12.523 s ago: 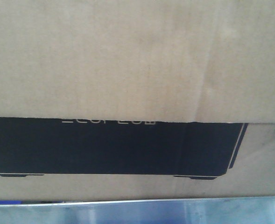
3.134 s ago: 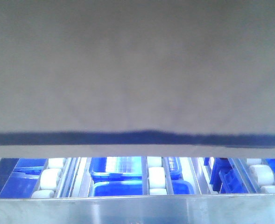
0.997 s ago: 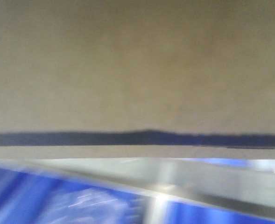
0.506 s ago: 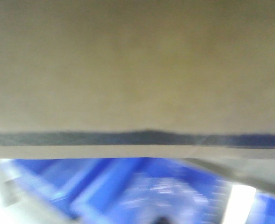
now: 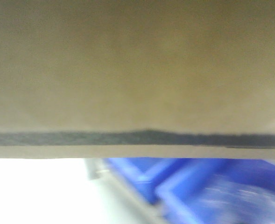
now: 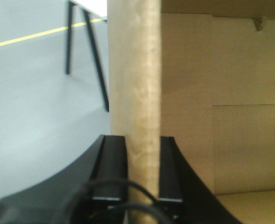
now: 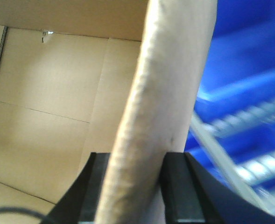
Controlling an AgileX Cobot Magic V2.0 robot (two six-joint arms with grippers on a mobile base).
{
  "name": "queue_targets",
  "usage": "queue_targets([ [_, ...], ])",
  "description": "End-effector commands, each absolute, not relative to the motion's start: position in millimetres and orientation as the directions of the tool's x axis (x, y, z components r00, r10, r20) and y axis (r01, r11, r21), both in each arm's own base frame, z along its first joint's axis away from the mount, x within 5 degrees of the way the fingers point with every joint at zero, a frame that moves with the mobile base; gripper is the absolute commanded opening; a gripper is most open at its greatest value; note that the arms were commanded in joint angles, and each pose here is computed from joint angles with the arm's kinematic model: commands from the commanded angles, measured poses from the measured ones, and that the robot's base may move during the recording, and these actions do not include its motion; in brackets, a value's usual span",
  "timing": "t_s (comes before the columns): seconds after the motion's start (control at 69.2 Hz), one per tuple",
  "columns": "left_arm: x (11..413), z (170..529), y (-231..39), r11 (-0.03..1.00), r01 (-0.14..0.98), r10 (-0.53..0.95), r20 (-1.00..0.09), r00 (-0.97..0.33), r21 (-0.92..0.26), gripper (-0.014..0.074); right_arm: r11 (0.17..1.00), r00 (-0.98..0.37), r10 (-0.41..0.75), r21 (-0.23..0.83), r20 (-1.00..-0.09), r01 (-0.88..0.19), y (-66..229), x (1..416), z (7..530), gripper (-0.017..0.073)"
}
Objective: Grab box from left shelf to table start
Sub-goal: 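Hold the box with both grippers while the base drives toward the table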
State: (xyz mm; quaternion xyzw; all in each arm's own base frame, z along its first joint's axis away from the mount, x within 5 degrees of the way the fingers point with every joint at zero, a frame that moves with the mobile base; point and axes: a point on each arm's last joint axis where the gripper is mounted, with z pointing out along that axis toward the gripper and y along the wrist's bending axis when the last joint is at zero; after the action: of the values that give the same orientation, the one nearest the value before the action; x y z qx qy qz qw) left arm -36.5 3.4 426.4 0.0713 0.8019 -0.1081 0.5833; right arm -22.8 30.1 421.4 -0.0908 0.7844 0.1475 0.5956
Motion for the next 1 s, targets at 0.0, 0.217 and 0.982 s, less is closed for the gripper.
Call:
queue_targets([
  [0.0,-36.6,446.3,-0.6,0.946,0.301,-0.071,-0.982,-0.178,-0.123,-0.0092,0.942,-0.135,0.052,0.094,-0.989,-0.321,29.3,-20.6,439.4,0.0020],
  [0.217,-36.6,446.3,-0.6,0.946,0.301,-0.071,-0.982,-0.178,-0.123,-0.0092,0.942,-0.135,0.052,0.094,-0.989,-0.321,29.3,-20.6,439.4,0.0020],
  [0.982,-36.8,446.4,-1.1,0.944,0.306,-0.074,-0.981,-0.179,-0.127,-0.0092,0.942,-0.135,0.052,0.094,-0.989,-0.321,29.3,-20.6,439.4,0.0020],
])
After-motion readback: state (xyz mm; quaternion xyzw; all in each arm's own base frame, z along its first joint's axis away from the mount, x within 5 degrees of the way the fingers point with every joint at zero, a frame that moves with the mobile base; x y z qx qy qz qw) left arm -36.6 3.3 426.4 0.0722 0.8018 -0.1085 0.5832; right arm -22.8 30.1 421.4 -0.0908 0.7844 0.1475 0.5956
